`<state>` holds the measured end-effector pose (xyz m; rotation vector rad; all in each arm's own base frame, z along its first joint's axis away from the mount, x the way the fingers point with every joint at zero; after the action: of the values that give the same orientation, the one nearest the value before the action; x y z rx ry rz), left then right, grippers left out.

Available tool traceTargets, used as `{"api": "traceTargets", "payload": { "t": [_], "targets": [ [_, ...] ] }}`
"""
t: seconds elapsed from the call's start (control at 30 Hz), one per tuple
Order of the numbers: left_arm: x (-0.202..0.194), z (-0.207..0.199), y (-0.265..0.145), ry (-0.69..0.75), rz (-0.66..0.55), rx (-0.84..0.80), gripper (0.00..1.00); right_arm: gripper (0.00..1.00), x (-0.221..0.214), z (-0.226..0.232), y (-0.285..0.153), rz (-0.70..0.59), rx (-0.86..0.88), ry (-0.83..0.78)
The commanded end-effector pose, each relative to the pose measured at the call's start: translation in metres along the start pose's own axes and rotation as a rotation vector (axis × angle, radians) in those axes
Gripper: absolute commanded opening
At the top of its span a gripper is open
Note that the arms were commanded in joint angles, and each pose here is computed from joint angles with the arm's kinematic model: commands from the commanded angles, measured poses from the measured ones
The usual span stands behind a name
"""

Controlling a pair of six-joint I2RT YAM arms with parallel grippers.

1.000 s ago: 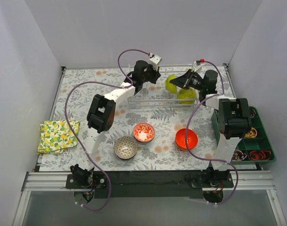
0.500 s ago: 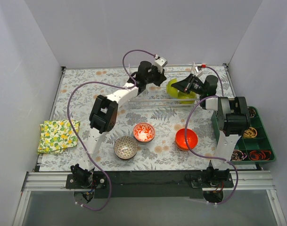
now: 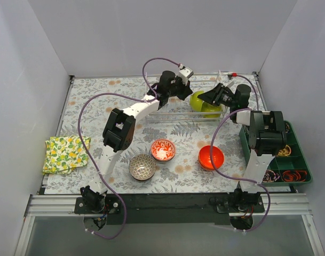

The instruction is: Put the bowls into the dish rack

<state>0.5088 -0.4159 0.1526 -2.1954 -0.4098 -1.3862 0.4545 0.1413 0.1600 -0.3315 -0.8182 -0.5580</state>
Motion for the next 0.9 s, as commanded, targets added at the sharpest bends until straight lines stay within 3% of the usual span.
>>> {"api": "traceTargets", "payload": {
  "t": [0.0, 0.2, 0.43, 0.7, 0.87],
  "targets": [
    [-0.005, -0.005, 0.003, -0.011, 0.009, -0.025, 0.00, 0.45, 0.023, 0.009, -0.004, -0.015, -0.042, -0.154],
    [-0.004, -0.006, 0.005, -0.029, 0.000, -0.032, 0.00, 0.53, 0.028, -0.007, -0.011, 0.060, -0.196, -0.241],
    [-0.004, -0.017, 0.008, -0.057, -0.005, -0.053, 0.00, 0.57, 0.052, -0.012, -0.033, 0.051, -0.296, -0.350],
    [0.005, -0.032, 0.015, -0.074, -0.030, -0.080, 0.00, 0.57, 0.060, 0.002, -0.052, 0.062, -0.324, -0.483],
    [0.011, -0.041, 0.023, -0.065, -0.060, -0.084, 0.00, 0.46, 0.054, 0.009, -0.057, 0.086, -0.298, -0.518]
  ]
}}
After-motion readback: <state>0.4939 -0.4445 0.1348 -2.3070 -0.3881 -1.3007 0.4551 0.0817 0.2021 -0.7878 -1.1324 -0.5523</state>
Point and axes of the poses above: each gripper's point midway between its finger pads, its own y axis out along the fingers, its own z axis along the line the jaws close on, x = y × z, the point moved 3 cm from there along -y, back along the fingers, and after that the axes turned 15 degrees about -y, right-handed, at the moved point
